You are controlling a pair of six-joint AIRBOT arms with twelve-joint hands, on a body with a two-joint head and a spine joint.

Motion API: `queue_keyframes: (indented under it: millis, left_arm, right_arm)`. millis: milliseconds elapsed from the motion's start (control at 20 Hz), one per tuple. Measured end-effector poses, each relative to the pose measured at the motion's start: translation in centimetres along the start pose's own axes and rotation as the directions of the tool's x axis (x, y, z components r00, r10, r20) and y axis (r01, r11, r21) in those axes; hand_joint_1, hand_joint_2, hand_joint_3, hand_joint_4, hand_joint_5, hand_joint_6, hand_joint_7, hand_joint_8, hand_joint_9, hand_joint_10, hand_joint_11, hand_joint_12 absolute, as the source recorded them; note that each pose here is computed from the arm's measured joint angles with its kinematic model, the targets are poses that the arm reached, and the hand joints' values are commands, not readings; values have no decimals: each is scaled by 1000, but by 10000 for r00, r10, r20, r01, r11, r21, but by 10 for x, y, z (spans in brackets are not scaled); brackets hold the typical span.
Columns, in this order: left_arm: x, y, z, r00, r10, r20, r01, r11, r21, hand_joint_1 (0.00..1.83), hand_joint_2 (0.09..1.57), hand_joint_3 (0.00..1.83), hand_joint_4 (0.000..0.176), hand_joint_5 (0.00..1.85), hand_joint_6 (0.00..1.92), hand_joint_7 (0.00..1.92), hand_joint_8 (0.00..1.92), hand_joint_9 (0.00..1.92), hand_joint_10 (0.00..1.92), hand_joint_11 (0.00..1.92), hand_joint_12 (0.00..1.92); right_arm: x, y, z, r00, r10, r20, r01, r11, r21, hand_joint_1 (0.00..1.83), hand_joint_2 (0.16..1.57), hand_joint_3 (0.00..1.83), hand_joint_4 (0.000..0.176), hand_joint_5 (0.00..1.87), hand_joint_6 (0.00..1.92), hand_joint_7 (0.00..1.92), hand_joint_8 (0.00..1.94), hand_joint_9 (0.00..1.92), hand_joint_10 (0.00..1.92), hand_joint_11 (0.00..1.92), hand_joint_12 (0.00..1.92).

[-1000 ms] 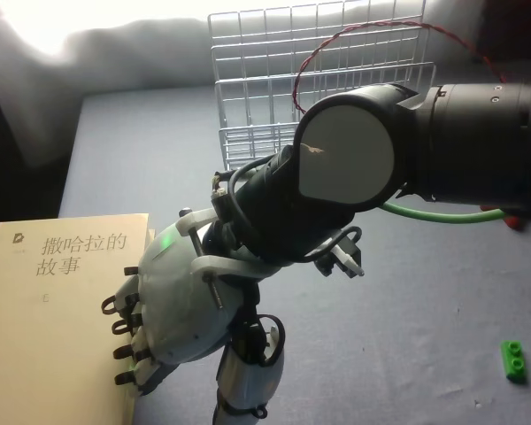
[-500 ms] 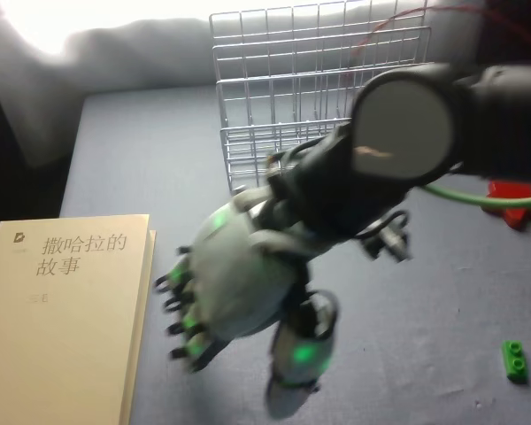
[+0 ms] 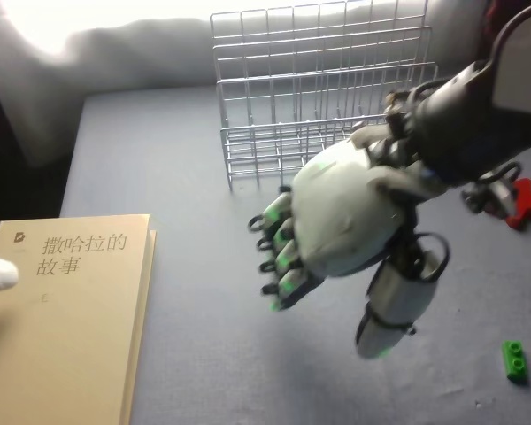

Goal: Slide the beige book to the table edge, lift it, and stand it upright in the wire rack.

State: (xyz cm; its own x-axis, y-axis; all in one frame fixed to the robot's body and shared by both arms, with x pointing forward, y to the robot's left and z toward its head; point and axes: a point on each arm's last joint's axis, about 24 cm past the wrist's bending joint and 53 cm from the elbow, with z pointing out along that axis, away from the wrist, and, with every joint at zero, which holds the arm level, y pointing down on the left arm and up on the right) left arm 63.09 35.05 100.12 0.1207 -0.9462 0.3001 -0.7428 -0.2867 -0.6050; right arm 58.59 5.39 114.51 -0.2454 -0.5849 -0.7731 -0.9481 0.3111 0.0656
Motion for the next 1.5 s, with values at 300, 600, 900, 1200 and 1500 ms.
queue_keyframes:
  millis: [300,600,900,1200,1500]
  left_arm:
    - [4,6,13,10000,-40,4,40,10000,-38,890,1050,10,0,1,0,0,0,0,0,0,0]
    - [9,10,23,10000,-91,23,91,9999,-48,949,1029,0,0,3,0,0,0,0,0,0,0]
    - [7,12,24,9997,-126,213,127,9999,-21,982,1018,0,0,70,10,0,0,0,0,0,0]
    - [2,8,20,9992,-138,367,135,9999,76,1035,1013,0,0,146,7,94,6,90,9,66,54]
    - [-4,2,16,9986,-135,505,124,9997,203,1150,1050,1,0,663,61,405,5,386,9,17,883]
  right_arm:
    - [0,-23,-29,9949,858,523,-892,9938,667,85,1138,0,0,251,5,268,2,258,3,0,644]
    - [8,-47,-58,9644,2268,1364,-2442,9613,1280,90,1145,1,0,233,0,248,0,233,0,0,613]
    - [19,-60,-73,9274,3383,1594,-3626,9177,1620,89,1143,0,0,268,4,270,3,256,3,0,692]
    - [30,-81,-95,8920,4025,2058,-4416,8734,2054,83,1145,0,0,243,0,259,0,256,0,0,718]
    - [50,-104,-114,8428,4845,2344,-5354,7990,2738,80,1144,0,0,273,5,277,2,266,1,0,741]
